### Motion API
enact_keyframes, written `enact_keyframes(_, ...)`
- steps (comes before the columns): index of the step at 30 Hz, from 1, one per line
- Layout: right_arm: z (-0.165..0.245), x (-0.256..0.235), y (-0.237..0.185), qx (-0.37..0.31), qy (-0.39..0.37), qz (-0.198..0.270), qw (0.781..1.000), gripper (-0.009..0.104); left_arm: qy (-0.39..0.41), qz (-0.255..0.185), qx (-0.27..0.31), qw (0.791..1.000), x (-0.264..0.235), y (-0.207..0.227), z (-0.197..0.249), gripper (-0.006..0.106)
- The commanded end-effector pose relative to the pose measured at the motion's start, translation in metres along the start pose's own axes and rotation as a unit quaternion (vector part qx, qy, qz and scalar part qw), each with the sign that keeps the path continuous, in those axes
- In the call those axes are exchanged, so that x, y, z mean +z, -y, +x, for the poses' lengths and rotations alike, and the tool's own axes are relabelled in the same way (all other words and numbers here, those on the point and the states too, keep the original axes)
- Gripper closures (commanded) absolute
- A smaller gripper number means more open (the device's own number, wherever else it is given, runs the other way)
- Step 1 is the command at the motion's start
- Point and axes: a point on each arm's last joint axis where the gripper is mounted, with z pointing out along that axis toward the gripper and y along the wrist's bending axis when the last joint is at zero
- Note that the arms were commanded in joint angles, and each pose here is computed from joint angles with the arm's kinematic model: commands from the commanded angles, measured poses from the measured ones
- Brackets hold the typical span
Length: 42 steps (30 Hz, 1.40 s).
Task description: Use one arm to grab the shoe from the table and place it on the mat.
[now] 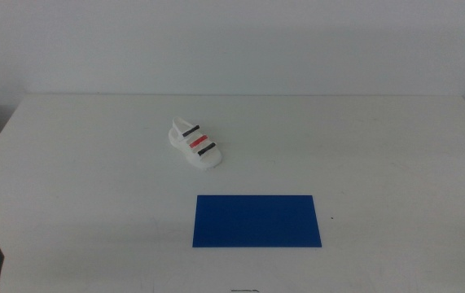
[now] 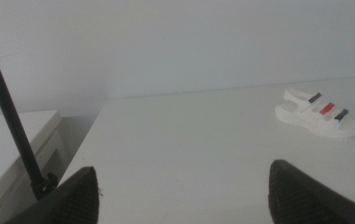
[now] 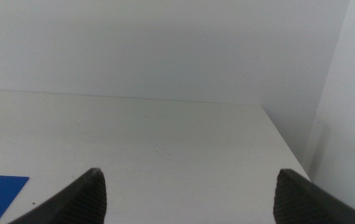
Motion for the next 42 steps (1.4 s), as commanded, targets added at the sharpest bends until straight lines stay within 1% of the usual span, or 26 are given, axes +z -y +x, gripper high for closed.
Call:
enact_keyframes(1, -0.014, -0.003, 0.001, -0.007, 0.057, 0.004, 0.998, 0.001, 0.048, 0.006, -0.009, 0.999, -0.002, 0.001, -0.01, 0.007)
enact_keyframes(5, -0.014, -0.003, 0.001, -0.007, 0.057, 0.004, 0.998, 0.001, 0.012, 0.023, -0.007, 1.0, 0.003, 0.001, -0.034, 0.007)
enact_keyframes(11, -0.014, -0.003, 0.001, -0.007, 0.057, 0.004, 0.998, 0.001, -0.063, 0.043, -0.001, 0.997, 0.02, -0.001, -0.103, 0.007)
enact_keyframes(17, -0.014, -0.003, 0.001, -0.007, 0.057, 0.004, 0.998, 0.001, -0.133, 0.04, -0.001, 0.99, 0.055, -0.002, -0.164, 0.007)
enact_keyframes(22, -0.014, -0.003, 0.001, -0.007, 0.057, 0.004, 0.998, 0.001, -0.184, 0.034, -0.01, 0.982, 0.086, -0.001, -0.196, 0.007)
enact_keyframes(25, -0.014, -0.003, 0.001, -0.007, 0.057, 0.004, 0.998, 0.001, -0.228, 0.027, -0.023, 0.973, 0.106, 0.001, -0.203, 0.007)
enact_keyframes(28, -0.014, -0.003, 0.001, -0.007, 0.057, 0.004, 0.998, 0.001, -0.245, 0.024, -0.026, 0.969, 0.128, 0.003, -0.21, 0.007)
enact_keyframes(29, -0.014, -0.003, 0.001, -0.007, 0.057, 0.004, 0.998, 0.001, -0.257, 0.021, -0.033, 0.966, 0.135, 0.003, -0.21, 0.007)
enact_keyframes(31, -0.014, -0.003, 0.001, -0.007, 0.057, 0.004, 0.998, 0.001, -0.291, 0.007, -0.07, 0.954, 0.151, 0.006, -0.21, 0.007)
enact_keyframes(33, -0.014, -0.003, 0.001, -0.007, 0.057, 0.004, 0.998, 0.001, -0.318, -0.003, -0.086, 0.944, 0.17, 0.011, -0.21, 0.007)
enact_keyframes(36, -0.014, -0.003, 0.001, -0.007, 0.057, 0.004, 0.998, 0.001, -0.328, -0.012, -0.084, 0.941, 0.2, 0.026, -0.216, 0.007)
enact_keyframes(38, -0.014, -0.003, 0.001, -0.007, 0.057, 0.004, 0.998, 0.001, -0.335, -0.023, -0.095, 0.937, 0.219, 0.039, -0.217, 0.007)
enact_keyframes(42, -0.014, -0.003, 0.001, -0.007, 0.057, 0.004, 0.998, 0.001, -0.361, -0.044, -0.124, 0.923, 0.259, 0.07, -0.214, 0.007)
